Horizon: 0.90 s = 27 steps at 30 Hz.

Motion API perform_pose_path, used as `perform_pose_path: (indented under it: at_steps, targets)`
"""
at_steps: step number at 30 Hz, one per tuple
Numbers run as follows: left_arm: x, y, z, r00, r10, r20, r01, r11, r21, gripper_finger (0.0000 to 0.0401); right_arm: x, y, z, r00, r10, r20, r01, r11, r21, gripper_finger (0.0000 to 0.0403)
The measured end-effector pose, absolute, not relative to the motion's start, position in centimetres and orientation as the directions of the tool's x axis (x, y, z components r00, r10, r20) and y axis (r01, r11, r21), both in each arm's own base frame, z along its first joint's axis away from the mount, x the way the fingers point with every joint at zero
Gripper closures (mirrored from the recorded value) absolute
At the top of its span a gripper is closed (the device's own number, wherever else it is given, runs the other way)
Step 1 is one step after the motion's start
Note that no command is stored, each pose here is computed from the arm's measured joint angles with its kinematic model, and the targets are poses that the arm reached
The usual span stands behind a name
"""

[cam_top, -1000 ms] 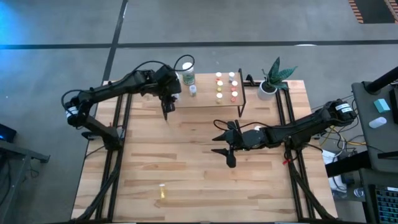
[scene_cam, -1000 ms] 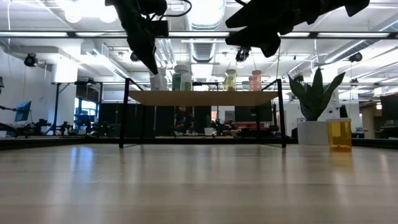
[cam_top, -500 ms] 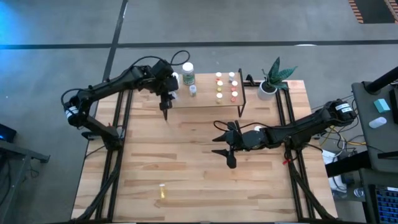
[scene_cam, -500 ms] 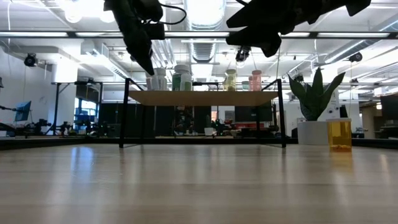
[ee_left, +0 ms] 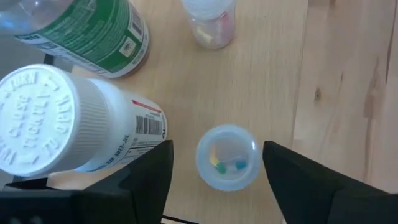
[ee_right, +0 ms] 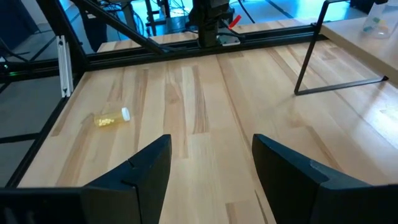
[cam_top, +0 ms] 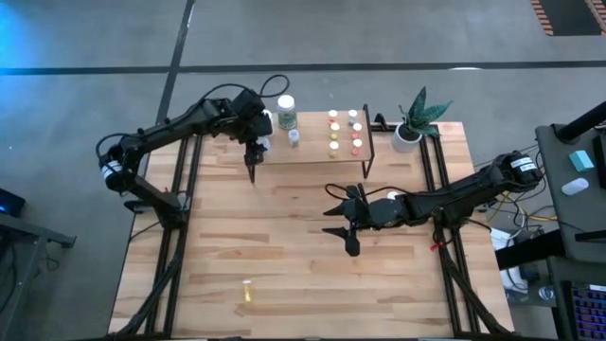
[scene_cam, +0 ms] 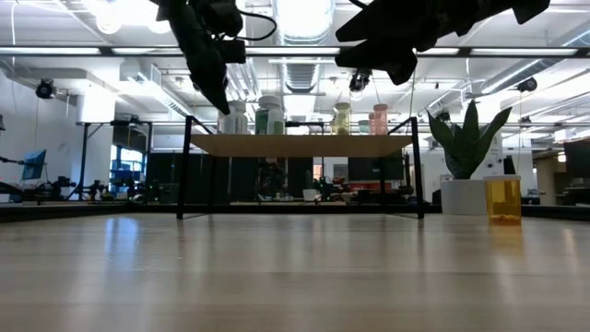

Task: Pick and place medicine bottles onto shelf by color
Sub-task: Put the big orange pill bottle on the shelf

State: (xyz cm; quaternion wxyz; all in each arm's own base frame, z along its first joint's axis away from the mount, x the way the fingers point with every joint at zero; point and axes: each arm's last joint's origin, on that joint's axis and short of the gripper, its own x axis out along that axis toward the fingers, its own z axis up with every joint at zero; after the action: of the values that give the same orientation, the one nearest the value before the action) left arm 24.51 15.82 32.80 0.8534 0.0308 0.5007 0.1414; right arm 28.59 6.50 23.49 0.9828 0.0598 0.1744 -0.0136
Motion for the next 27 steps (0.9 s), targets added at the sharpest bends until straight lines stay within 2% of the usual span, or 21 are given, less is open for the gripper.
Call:
perform_pose_path:
  at_steps: [8, 17, 21, 27]
  targets:
    - [23.3, 15.0, 35.3, 0.514, 0.315, -0.798, -0.233, 0.946, 0.224, 0.0168, 28.6, 6.5, 23.5, 0.938, -0.006, -0.345, 0.048, 0.993, 0.112, 0.0188]
    - [19.3, 12.3, 38.4, 0.618, 0.366, -0.695, -0.258, 0.930, 0.261, 0.0167, 27.7, 6.3, 23.6, 0.913, -0.013, -0.407, 0.062, 0.992, 0.108, 0.0188]
    - [17.6, 10.8, 38.8, 0.720, 0.377, -0.582, -0.279, 0.926, 0.254, 0.0168, 26.5, 5.9, 24.6, 0.908, -0.054, -0.416, 0.109, 0.988, 0.109, 0.0188]
    - [15.5, 8.6, 37.5, 0.869, 0.335, -0.365, -0.272, 0.938, 0.213, 0.0168, 23.4, 4.6, 25.7, 0.824, -0.219, -0.522, 0.322, 0.940, 0.115, 0.0188]
